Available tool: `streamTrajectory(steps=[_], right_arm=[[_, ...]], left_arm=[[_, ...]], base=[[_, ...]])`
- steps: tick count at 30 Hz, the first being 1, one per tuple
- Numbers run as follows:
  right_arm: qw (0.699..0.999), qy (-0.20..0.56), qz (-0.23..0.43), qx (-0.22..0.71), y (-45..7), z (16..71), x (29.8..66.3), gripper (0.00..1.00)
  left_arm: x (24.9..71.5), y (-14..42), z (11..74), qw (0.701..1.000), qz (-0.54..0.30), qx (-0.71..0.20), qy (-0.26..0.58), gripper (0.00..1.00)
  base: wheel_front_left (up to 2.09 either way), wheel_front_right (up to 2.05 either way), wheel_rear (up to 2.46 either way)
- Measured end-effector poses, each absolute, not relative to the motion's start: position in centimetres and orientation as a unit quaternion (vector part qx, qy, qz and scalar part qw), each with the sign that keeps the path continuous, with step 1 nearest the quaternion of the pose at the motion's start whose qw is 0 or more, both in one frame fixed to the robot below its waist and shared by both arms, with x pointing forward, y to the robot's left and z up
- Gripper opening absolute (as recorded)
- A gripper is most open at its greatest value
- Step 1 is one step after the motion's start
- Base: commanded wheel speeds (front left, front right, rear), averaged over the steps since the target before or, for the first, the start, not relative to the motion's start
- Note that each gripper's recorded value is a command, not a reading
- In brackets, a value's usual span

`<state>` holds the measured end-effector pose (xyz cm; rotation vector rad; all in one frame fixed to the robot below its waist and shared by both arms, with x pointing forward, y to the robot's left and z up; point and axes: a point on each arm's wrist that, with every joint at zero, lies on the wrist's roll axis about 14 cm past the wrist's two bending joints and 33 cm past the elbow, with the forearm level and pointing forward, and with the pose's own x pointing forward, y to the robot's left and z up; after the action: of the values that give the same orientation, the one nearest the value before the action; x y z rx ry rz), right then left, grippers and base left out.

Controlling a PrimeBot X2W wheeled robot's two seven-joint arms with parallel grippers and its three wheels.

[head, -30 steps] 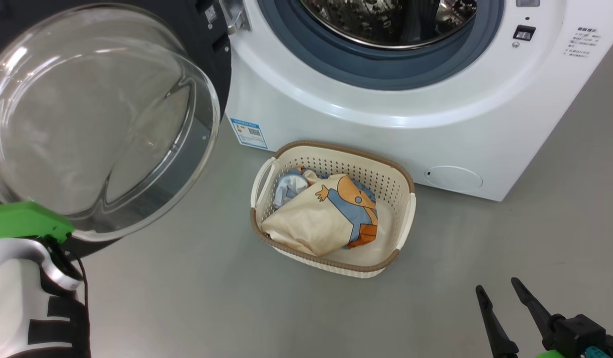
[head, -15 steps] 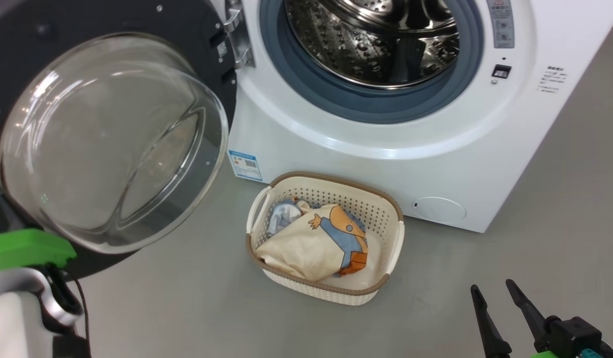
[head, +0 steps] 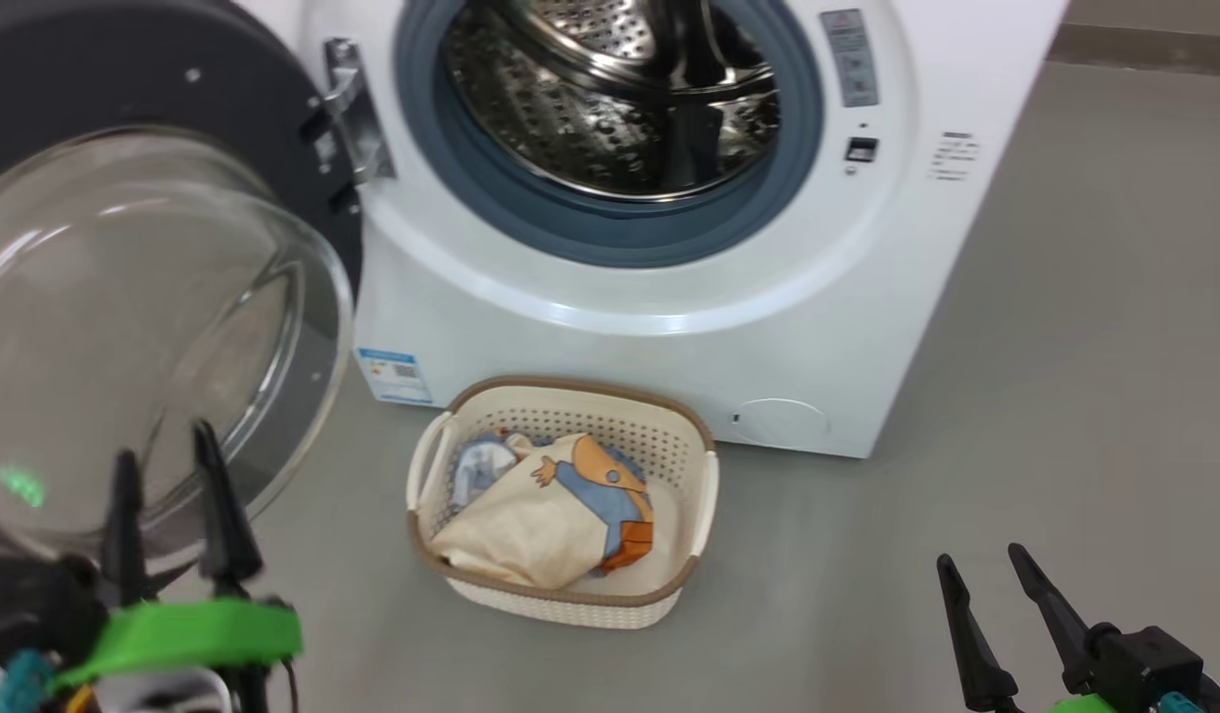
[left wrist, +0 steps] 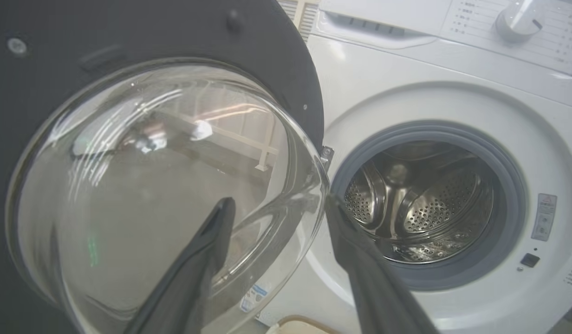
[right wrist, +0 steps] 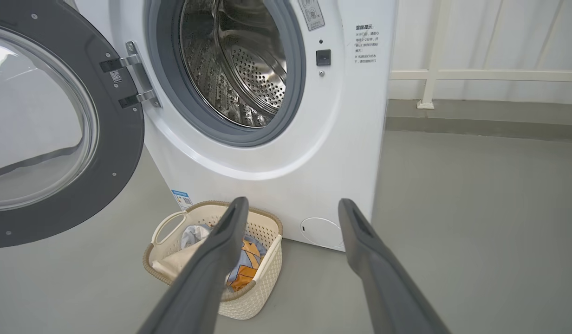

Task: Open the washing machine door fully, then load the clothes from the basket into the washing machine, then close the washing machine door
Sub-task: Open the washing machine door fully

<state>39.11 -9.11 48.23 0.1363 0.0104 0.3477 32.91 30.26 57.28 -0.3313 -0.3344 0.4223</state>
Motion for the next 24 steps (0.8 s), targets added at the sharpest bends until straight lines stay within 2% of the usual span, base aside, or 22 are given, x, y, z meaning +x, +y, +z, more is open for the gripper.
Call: streamTrajectory(steps=[8,20,24], right_arm=[[0.991,-0.006,0.12,0.06,-12.9,48.8,37.3,1.0],[0.998,-0.02,0.031,0.053,-18.8,49.5,34.6,1.0],[0.998,-0.017,0.008,0.052,-20.1,49.3,33.9,1.0]], left_arm=[[32.9,24.9,52.3,0.976,0.128,-0.155,-0.083,1.0],[33.9,16.4,47.5,0.99,-0.009,-0.137,0.011,1.0],[34.6,15.3,47.0,0.991,-0.025,-0.131,0.021,1.0]], base=[[0.0,0.0,0.0],[0.0,0.0,0.0],[0.0,0.0,0.0]])
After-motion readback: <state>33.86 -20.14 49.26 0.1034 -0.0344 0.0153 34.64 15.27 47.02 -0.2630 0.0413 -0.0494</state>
